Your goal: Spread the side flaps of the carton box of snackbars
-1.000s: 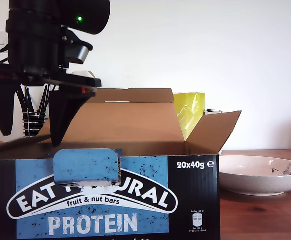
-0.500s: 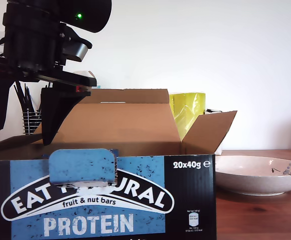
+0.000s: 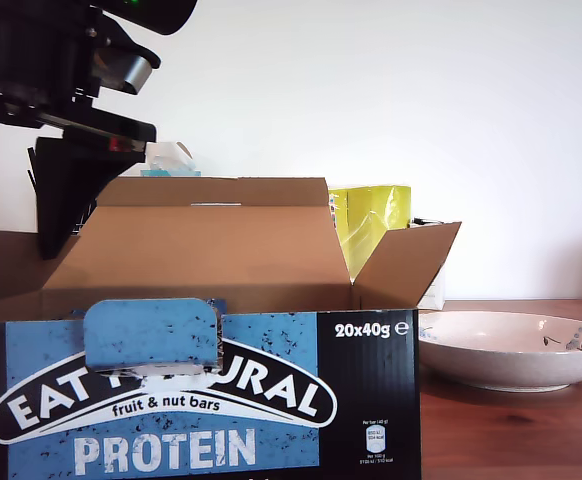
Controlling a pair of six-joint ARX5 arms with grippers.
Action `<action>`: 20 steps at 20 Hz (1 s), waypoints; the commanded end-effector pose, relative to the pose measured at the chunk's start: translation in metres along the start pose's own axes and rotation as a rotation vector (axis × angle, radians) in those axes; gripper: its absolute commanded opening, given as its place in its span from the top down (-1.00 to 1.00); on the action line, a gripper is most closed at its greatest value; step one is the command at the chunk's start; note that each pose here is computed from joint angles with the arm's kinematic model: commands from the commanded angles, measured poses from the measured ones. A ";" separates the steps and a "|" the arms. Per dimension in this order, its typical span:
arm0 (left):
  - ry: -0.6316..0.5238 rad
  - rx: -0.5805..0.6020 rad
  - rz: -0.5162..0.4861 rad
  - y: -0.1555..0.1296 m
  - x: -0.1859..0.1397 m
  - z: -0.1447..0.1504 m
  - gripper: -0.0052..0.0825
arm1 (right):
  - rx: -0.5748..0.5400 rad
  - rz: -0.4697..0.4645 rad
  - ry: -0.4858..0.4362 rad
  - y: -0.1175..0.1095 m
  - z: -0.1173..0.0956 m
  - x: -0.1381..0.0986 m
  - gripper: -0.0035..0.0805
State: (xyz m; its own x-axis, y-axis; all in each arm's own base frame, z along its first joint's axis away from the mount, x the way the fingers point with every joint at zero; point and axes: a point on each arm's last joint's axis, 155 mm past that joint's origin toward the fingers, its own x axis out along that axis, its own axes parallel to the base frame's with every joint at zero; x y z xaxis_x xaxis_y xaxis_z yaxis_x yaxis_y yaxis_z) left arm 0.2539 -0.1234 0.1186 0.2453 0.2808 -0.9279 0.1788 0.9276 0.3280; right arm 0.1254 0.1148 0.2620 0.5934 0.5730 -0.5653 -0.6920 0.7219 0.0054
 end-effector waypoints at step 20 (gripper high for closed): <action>0.101 0.032 0.145 0.038 0.017 -0.026 -0.77 | 0.001 0.004 0.005 0.001 -0.002 0.000 0.95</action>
State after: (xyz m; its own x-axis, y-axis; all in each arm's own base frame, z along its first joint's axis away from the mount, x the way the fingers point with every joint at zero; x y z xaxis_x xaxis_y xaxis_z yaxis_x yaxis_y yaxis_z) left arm 0.2484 -0.0859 0.1190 0.2041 0.4054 -0.8911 0.1622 0.8836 0.4392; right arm 0.1241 0.1141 0.2599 0.5883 0.5701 -0.5735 -0.6919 0.7219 0.0079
